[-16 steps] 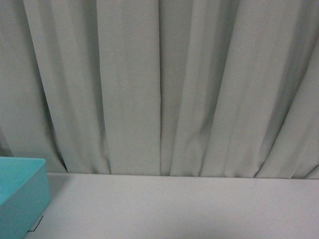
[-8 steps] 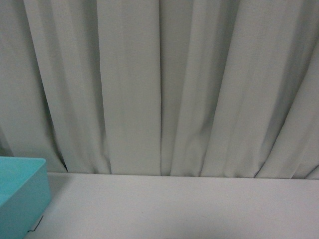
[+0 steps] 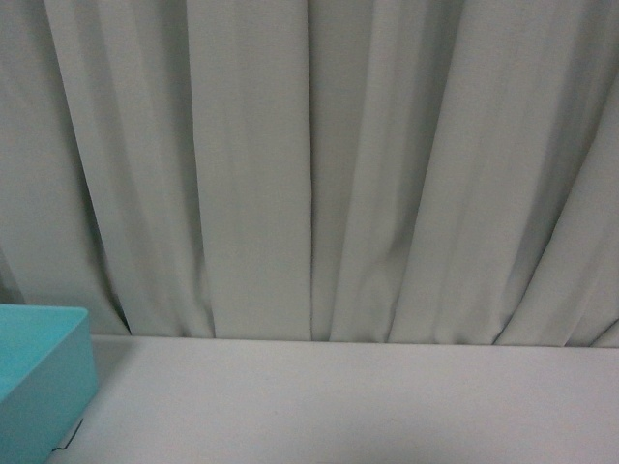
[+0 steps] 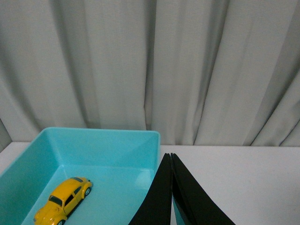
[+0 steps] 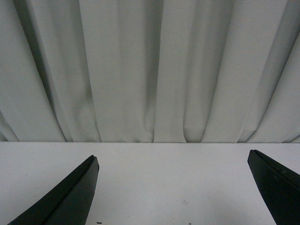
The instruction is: Wind up and store yellow beetle toy
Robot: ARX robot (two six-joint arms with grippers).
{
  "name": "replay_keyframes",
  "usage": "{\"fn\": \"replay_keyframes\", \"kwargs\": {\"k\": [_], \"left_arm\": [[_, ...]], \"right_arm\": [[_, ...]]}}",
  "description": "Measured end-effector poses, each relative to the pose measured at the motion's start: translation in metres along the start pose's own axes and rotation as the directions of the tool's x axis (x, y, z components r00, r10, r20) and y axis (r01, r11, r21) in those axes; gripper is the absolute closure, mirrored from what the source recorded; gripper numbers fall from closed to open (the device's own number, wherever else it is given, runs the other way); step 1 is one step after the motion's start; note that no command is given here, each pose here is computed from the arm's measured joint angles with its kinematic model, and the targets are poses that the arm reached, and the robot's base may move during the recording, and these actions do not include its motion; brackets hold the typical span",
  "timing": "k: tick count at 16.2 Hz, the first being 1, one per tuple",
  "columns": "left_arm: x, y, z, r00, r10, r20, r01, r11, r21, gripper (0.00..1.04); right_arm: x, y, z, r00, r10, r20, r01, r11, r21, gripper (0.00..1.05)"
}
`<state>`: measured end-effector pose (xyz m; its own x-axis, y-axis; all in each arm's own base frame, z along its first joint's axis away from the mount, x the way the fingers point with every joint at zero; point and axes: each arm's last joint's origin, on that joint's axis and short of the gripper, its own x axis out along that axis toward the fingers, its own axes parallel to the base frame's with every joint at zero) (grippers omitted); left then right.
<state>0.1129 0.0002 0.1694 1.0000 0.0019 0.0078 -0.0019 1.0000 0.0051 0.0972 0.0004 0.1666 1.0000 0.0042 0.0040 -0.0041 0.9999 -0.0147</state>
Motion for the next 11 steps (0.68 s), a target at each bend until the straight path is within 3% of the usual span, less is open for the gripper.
{"fn": "replay_keyframes", "kwargs": {"k": [10,11], "left_arm": [[-0.016,0.0,-0.003,1.0,-0.001,-0.005,0.001,1.0,-0.002,1.03],[-0.016,0.0,-0.003,1.0,-0.001,-0.005,0.001,1.0,-0.002,0.91]], "right_arm": [[0.0,0.0,0.0,1.0,0.0,-0.001,0.0,1.0,0.0,0.07],[0.0,0.0,0.0,1.0,0.0,0.0,0.0,1.0,0.0,0.07]]}}
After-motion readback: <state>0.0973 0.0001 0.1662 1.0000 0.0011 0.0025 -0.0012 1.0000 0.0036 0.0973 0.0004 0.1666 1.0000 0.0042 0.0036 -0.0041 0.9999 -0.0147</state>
